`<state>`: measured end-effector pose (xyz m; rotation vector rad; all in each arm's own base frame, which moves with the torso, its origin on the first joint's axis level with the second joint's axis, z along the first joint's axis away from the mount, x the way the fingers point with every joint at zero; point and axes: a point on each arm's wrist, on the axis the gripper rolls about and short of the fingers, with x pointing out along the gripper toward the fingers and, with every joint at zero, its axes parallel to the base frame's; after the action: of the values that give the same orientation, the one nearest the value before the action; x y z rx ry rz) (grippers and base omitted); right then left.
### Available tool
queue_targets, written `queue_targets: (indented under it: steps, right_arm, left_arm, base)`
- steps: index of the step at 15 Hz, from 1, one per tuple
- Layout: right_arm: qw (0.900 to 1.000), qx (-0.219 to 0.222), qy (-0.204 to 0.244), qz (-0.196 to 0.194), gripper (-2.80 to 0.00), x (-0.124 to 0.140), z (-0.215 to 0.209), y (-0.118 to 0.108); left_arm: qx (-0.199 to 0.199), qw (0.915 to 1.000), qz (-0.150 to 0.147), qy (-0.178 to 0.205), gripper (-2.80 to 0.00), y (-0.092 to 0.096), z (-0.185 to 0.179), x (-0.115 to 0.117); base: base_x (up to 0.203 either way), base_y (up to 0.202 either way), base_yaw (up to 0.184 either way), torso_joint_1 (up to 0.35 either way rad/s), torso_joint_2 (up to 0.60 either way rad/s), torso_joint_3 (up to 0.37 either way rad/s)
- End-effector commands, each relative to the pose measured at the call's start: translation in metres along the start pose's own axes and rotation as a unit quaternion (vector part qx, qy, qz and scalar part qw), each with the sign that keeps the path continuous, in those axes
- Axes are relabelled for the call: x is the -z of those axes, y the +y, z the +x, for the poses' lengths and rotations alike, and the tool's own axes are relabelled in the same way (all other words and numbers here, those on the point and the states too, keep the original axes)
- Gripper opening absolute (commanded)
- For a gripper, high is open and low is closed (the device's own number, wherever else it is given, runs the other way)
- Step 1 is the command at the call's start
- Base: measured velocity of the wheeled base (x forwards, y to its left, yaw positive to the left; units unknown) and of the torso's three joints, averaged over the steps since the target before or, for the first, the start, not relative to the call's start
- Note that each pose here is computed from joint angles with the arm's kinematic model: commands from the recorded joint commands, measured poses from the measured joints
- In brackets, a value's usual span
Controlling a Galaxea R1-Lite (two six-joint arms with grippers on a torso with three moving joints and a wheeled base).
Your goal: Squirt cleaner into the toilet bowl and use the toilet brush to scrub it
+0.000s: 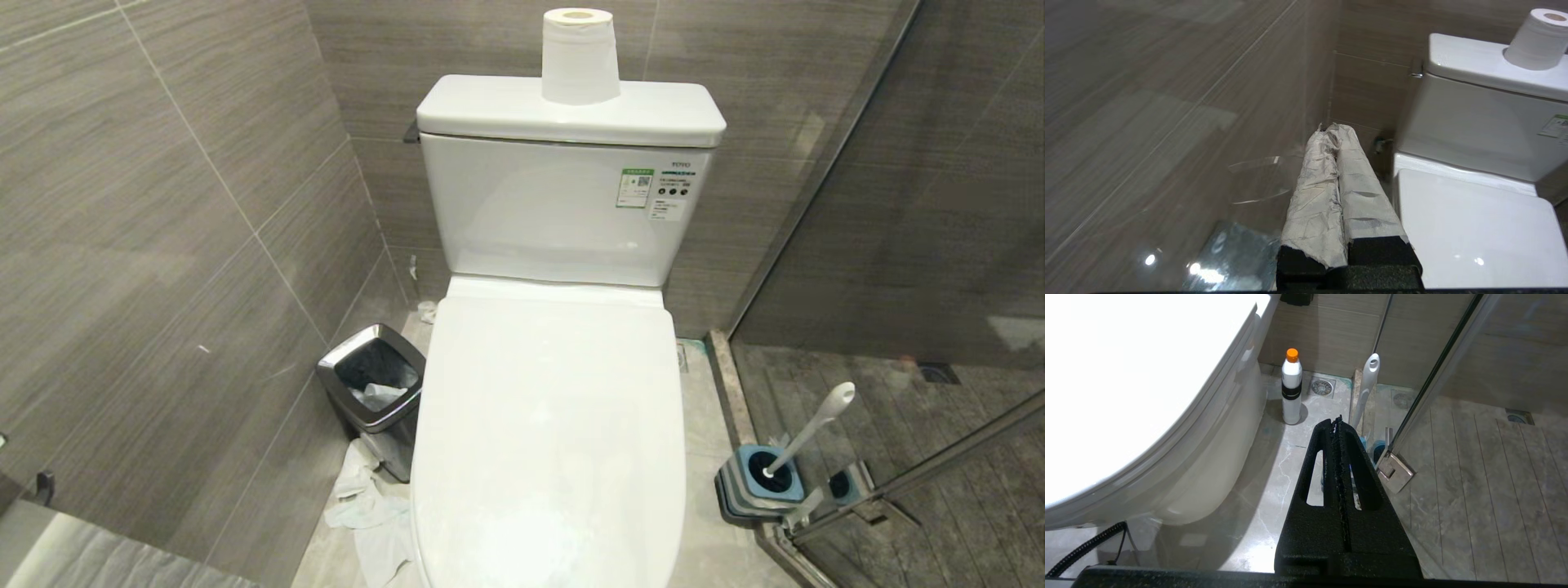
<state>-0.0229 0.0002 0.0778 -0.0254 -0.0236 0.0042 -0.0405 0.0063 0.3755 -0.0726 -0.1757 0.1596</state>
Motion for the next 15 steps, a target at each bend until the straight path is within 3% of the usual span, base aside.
queue_targets:
  steps: [1, 6, 8, 10, 15]
  right_arm:
    - [1.0, -0.001, 0.006, 0.0, -2.8, 0.003, 0.001, 0.0]
    - [1.0, 0.0, 0.006, 0.0, -2.8, 0.003, 0.001, 0.0]
    - [1.0, 0.0, 0.006, 0.0, -2.8, 0.003, 0.001, 0.0]
    - [1.0, 0.0, 0.006, 0.0, -2.8, 0.003, 0.001, 0.0]
    - [1.0, 0.0, 0.006, 0.0, -2.8, 0.003, 0.001, 0.0]
  left_arm:
    - [-0.014, 0.9997, 0.004, -0.022, -2.8, 0.004, -0.029, 0.01]
    - [-0.005, 0.9983, 0.049, -0.03, -2.8, 0.011, -0.066, 0.049]
    - [0.021, 0.9967, 0.069, -0.037, -2.8, 0.014, -0.082, 0.07]
    - [0.024, 0.9954, 0.09, -0.024, -2.8, 0.013, -0.087, 0.096]
    - [0.039, 0.9923, 0.116, -0.021, -2.8, 0.018, -0.098, 0.135]
  base:
    - [0.0, 0.0, 0.0, 0.0, 0.0, 0.0]
    - [0.0, 0.0, 0.0, 0.0, 0.0, 0.0]
    - [0.0, 0.0, 0.0, 0.0, 0.0, 0.0]
    - [0.0, 0.0, 0.0, 0.0, 0.0, 0.0]
    - [0.0, 0.0, 0.0, 0.0, 0.0, 0.0]
